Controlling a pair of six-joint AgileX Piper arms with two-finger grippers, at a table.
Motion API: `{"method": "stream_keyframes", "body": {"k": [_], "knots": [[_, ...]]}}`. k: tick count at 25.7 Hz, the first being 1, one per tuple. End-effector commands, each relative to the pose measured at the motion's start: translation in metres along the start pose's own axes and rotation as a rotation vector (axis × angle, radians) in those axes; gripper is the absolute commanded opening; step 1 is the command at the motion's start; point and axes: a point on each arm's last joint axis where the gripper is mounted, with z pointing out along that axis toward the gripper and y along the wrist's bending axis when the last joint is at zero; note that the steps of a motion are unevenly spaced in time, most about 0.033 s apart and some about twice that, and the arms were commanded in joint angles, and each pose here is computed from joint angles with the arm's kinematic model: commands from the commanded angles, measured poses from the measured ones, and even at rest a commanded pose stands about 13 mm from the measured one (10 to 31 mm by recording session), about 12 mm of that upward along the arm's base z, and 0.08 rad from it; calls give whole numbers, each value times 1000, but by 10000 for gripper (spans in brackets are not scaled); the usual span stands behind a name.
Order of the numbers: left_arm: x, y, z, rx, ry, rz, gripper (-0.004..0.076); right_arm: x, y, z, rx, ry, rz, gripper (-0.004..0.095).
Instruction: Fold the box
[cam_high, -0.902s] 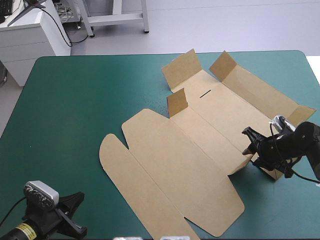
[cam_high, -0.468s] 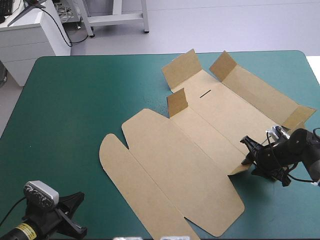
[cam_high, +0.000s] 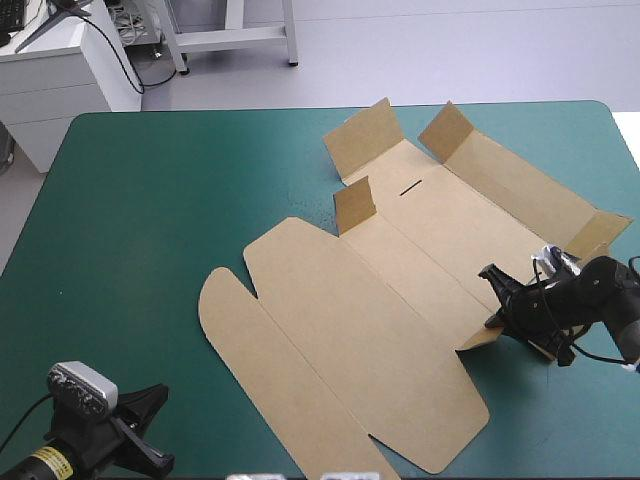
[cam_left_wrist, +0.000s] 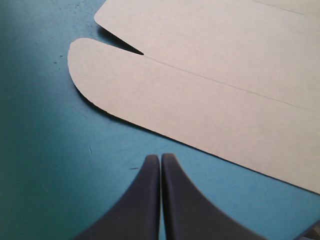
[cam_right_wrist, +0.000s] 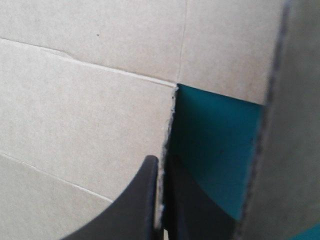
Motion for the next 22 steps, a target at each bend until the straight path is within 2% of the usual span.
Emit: {"method": "stream_keyframes", "body": {"k": [1, 13, 16, 17, 18, 20, 22], "knots": [[-14, -2, -5, 13, -84, -12, -8, -1, 7, -9, -48, -34, -28, -18], [-14, -2, -5, 13, -86, -13, -8, -4, 12, -17, -31, -39, -180, -17], [-14, -2, -5, 13, -86, -22, -8, -16, 19, -28, 72, -16, -269, -15], [-14, -2, -5, 13, -86, -25, -8, -25, 23, -32, 151, 17, -312, -15], [-14, -2, -5, 13, -86, -25, -8, -31, 25, -32, 184, 39, -324, -15], [-14, -2, -5, 13, -86, -25, -8, -42, 32, -30, 216, 68, -356, -15], [-14, -2, -5, 13, -86, -25, -8, -64, 50, -30, 213, 67, -447, -15]]}}
